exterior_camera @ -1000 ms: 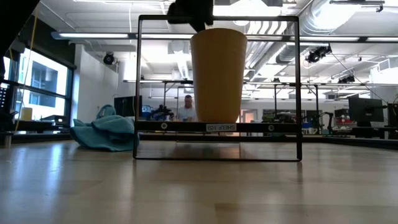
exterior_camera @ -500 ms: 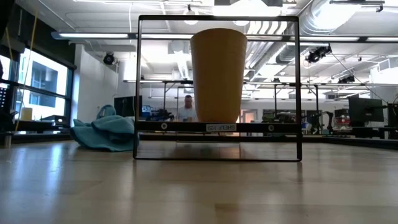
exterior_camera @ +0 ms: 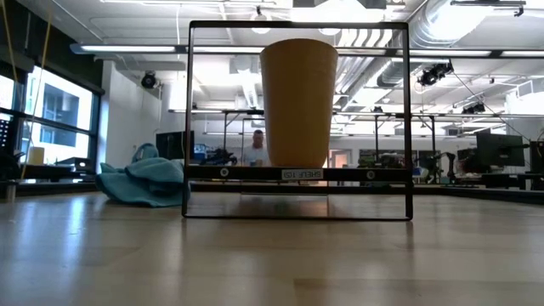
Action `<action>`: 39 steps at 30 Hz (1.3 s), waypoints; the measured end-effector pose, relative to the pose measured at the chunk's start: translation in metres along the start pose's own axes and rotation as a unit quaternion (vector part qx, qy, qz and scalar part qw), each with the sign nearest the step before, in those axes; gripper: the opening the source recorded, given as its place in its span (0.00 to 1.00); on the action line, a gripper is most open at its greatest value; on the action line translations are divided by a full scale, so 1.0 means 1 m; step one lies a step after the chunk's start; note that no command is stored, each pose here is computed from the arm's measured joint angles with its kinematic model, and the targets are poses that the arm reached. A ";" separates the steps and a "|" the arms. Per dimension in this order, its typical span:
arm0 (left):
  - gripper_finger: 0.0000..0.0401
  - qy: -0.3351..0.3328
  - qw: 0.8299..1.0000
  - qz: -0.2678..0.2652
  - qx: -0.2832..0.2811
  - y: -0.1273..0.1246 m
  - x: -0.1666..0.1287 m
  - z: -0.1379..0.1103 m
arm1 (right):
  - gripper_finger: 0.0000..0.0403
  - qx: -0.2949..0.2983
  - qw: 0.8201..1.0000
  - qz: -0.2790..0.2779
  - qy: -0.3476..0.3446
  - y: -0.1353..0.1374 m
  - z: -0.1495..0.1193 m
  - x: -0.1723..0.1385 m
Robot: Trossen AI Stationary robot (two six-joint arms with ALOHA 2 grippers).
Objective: Stack small to large cups/mugs on shelf
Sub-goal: Return to Home Position
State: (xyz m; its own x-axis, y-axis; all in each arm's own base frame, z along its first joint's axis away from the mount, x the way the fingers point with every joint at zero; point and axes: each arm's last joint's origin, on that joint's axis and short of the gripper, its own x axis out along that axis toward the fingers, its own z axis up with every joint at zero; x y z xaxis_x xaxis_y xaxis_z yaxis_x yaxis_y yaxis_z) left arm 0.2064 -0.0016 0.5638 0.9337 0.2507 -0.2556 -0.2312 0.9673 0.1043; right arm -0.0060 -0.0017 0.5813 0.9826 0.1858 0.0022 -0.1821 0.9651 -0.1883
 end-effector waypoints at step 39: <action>0.33 -0.277 0.954 -0.009 -0.113 0.023 -0.092 -0.198 | 0.31 0.026 0.991 -0.083 -0.102 0.026 -0.150 0.055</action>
State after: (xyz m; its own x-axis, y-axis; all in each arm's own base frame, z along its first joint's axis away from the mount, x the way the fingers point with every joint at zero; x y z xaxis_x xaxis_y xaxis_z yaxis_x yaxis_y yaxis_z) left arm 0.0610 0.0052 0.3993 0.9249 0.2350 0.2990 -0.2075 0.9707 -0.1210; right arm 0.0493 0.0058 0.4293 0.9724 0.0512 0.2276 -0.0248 0.9928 -0.1176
